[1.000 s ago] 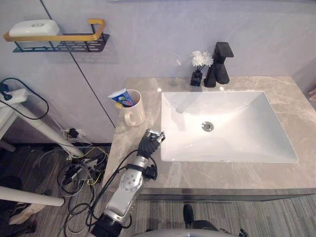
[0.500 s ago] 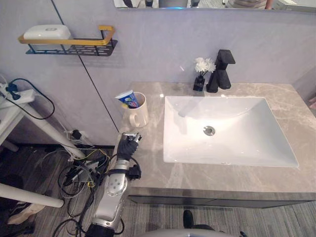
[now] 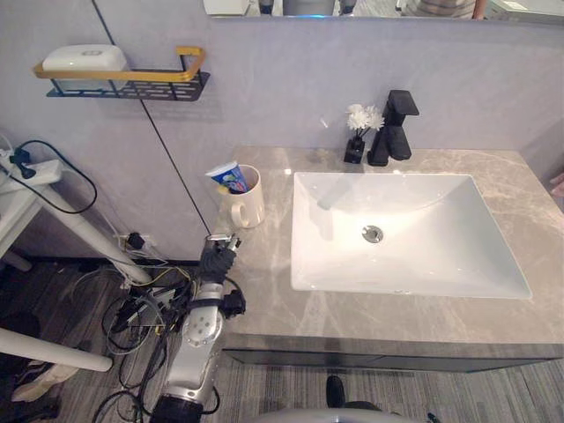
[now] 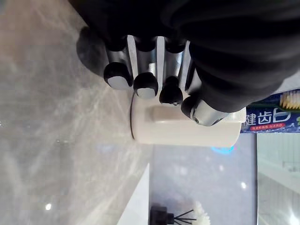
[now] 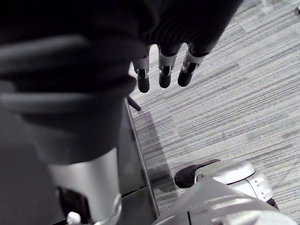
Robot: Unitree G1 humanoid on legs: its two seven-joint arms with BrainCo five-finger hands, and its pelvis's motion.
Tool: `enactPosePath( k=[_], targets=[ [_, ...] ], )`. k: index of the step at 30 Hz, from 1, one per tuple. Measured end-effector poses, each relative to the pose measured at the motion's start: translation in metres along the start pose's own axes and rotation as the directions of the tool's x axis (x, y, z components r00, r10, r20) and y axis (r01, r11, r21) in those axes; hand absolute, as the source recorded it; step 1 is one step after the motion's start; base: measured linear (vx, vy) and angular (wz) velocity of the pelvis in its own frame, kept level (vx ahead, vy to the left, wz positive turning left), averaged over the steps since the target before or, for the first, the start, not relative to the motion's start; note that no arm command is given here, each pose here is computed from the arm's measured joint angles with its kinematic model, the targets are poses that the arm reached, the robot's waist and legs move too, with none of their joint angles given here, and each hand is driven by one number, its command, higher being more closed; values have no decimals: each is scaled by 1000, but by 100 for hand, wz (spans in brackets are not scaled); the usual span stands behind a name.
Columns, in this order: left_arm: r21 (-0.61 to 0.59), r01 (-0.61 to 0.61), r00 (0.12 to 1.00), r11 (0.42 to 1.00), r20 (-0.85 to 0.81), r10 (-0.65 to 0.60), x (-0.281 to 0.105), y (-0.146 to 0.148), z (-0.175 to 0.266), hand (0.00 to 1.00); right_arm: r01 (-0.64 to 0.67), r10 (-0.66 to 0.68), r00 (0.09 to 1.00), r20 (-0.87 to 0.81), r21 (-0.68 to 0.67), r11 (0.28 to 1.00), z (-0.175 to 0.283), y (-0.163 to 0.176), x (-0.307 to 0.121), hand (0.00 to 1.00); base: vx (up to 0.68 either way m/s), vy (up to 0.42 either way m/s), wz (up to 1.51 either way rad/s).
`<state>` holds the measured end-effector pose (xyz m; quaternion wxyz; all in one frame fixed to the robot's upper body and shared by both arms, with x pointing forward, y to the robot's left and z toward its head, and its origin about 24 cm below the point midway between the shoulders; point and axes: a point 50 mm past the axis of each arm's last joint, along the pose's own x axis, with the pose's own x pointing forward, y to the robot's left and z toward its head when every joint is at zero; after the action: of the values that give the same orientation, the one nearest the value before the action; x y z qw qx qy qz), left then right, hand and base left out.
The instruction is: Organize washtable
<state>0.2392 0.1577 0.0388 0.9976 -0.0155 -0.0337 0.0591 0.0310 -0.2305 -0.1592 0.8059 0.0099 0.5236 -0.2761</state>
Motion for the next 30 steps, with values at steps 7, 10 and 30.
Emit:
enactPosePath(
  k=[7,10,30],
  targets=[
    [40,-5,1000,999,27,4,12,-3,5,100,0,0,1000,1,0,1000,0,0,0,0,0,0,0],
    [45,-5,999,999,34,3,13,-3,7,100,0,0,1000,1,1,1000,0,0,0,0,0,0,0],
    [209,52,993,976,90,-72,29,-12,20,100,-28,27,1000,10,3,1000,2,1,0,0,0,0,0]
  ],
)
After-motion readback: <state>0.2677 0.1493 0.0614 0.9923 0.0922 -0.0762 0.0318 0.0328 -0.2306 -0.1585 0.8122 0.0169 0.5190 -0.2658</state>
